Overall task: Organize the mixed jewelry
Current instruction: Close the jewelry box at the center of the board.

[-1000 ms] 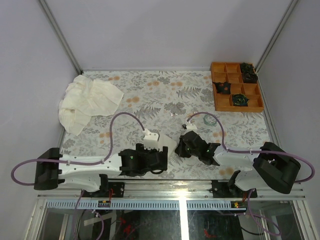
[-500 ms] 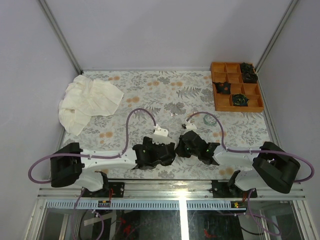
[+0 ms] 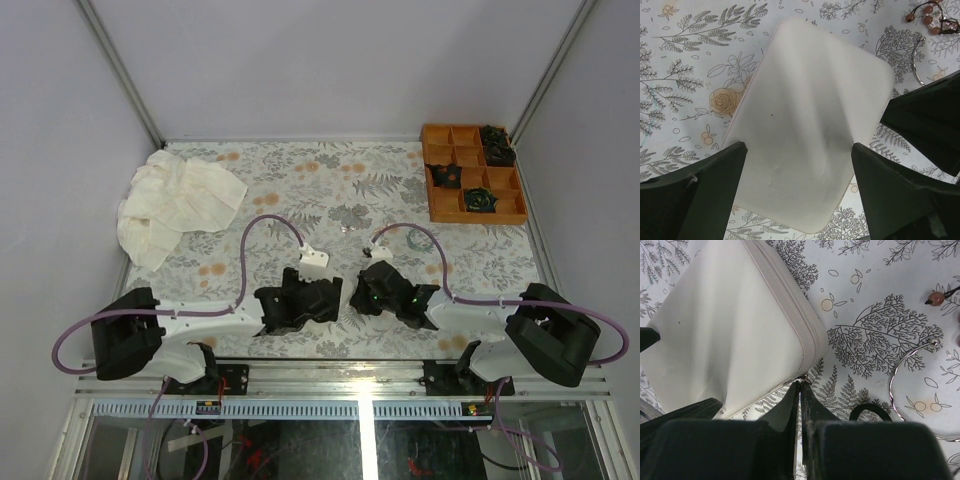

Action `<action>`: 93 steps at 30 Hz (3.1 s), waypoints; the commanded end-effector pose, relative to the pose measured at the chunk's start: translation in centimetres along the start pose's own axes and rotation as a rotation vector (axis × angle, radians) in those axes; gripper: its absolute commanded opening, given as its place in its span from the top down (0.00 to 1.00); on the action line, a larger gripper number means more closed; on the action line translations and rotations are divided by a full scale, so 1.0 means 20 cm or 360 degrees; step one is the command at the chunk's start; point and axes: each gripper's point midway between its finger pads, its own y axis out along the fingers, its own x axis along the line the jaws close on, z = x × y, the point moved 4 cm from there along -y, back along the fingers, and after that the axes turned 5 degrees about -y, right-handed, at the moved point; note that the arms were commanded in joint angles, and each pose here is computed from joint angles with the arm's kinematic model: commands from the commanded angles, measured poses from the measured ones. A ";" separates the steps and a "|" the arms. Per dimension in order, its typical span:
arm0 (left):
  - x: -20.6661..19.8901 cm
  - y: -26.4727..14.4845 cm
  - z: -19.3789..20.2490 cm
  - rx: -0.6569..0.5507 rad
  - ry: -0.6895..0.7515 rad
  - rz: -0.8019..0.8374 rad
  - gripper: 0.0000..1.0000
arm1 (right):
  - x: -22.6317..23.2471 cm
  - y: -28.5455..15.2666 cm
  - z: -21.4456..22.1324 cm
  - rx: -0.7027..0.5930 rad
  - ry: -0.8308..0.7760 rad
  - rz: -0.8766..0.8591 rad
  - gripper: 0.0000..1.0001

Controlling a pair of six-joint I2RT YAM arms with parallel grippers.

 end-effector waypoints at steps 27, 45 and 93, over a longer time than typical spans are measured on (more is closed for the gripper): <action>0.07 -0.02 0.19 0.0203 0.0021 -0.0018 0.10 | -0.05 0.04 -0.22 -0.0161 -0.0262 0.0339 1.00; -0.03 0.04 0.17 0.0222 0.0318 -0.0094 0.05 | 0.07 0.03 -0.23 -0.0122 -0.0219 0.0115 1.00; 0.41 0.43 -0.07 0.0170 -0.0224 -0.0440 0.10 | -0.15 0.13 -0.54 -0.0128 -0.0166 0.0176 1.00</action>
